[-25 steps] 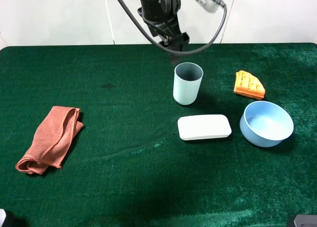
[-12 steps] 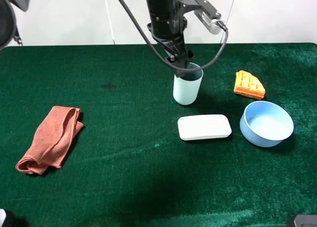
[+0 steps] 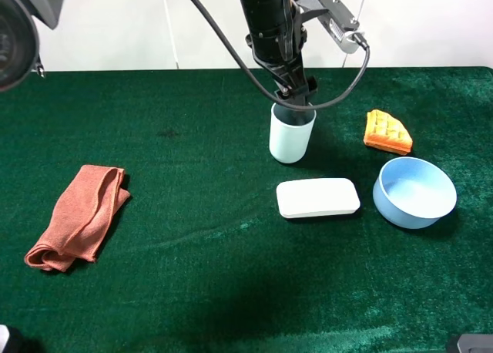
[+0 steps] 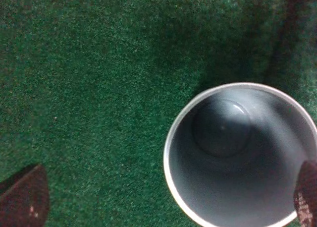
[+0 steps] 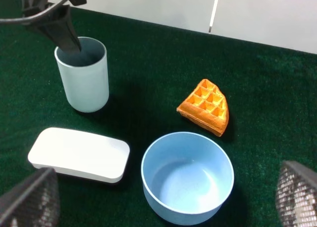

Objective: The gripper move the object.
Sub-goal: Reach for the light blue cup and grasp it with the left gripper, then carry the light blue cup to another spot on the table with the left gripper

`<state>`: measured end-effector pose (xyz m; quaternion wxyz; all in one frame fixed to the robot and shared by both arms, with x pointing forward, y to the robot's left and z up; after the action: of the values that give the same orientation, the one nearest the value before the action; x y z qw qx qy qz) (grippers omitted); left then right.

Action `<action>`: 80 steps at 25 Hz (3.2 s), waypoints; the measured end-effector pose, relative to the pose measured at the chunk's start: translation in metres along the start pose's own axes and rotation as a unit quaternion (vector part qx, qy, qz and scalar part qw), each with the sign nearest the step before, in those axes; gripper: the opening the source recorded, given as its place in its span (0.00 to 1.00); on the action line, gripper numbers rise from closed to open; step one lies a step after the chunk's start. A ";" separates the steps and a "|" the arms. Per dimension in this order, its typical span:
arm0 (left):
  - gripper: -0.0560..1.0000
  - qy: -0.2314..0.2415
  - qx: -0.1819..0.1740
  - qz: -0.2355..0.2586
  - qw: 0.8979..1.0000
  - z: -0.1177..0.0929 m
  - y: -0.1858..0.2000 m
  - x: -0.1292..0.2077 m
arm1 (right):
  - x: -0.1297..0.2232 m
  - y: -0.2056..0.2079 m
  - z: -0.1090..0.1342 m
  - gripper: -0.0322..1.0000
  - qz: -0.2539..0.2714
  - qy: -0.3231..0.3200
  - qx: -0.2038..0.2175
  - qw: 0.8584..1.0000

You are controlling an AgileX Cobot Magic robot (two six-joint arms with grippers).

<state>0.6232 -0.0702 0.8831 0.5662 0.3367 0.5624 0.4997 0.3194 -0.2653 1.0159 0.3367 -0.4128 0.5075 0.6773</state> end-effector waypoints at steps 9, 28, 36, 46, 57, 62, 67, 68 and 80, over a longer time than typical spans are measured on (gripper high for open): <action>0.99 -0.004 -0.006 0.012 1.000 0.004 -0.026 0.006 | 0.000 0.000 0.000 0.67 0.000 0.000 0.000 1.000; 0.98 -0.003 0.006 0.027 1.000 0.000 -0.048 0.014 | 0.000 0.000 -0.001 0.67 0.000 0.001 0.001 1.000; 0.74 -0.003 0.007 0.026 1.000 -0.001 -0.048 0.014 | 0.000 0.000 -0.001 0.67 0.000 0.001 0.001 1.000; 0.34 0.005 0.018 0.021 1.000 -0.005 -0.048 0.012 | 0.000 0.000 -0.001 0.67 0.000 0.001 0.001 1.000; 0.11 0.007 0.021 0.019 1.000 -0.006 -0.048 0.011 | 0.000 0.000 -0.001 0.67 0.000 0.001 0.001 1.000; 0.11 0.007 0.022 0.018 1.000 -0.007 -0.047 0.011 | 0.000 0.000 -0.001 0.67 0.000 0.001 0.001 1.000; 0.10 0.005 0.026 0.028 0.999 -0.008 -0.042 0.013 | 0.000 0.000 -0.001 0.67 0.000 0.001 0.001 1.000; 0.10 0.004 0.028 0.031 0.999 -0.009 -0.040 0.014 | 0.000 0.000 -0.001 0.67 0.000 0.001 0.001 1.000; 0.10 0.038 0.017 0.060 0.997 0.003 0.020 0.024 | 0.000 0.000 -0.001 0.67 0.000 0.001 0.001 1.000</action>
<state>0.6189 -0.0413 0.8955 0.5077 0.3605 0.5707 0.5353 0.3195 -0.2658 1.0158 0.3370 -0.4130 0.5087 0.6761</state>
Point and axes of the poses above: a point on each arm's last joint axis where the gripper is mounted, y pointing back along that axis away from the gripper, z along the wrist's bending axis when the last joint is at zero, x = y × z, the point moved 10 cm from there along -y, pointing out along that axis toward the gripper, and after that the axes turned 11 degrees about -y, right-handed, at the moved point
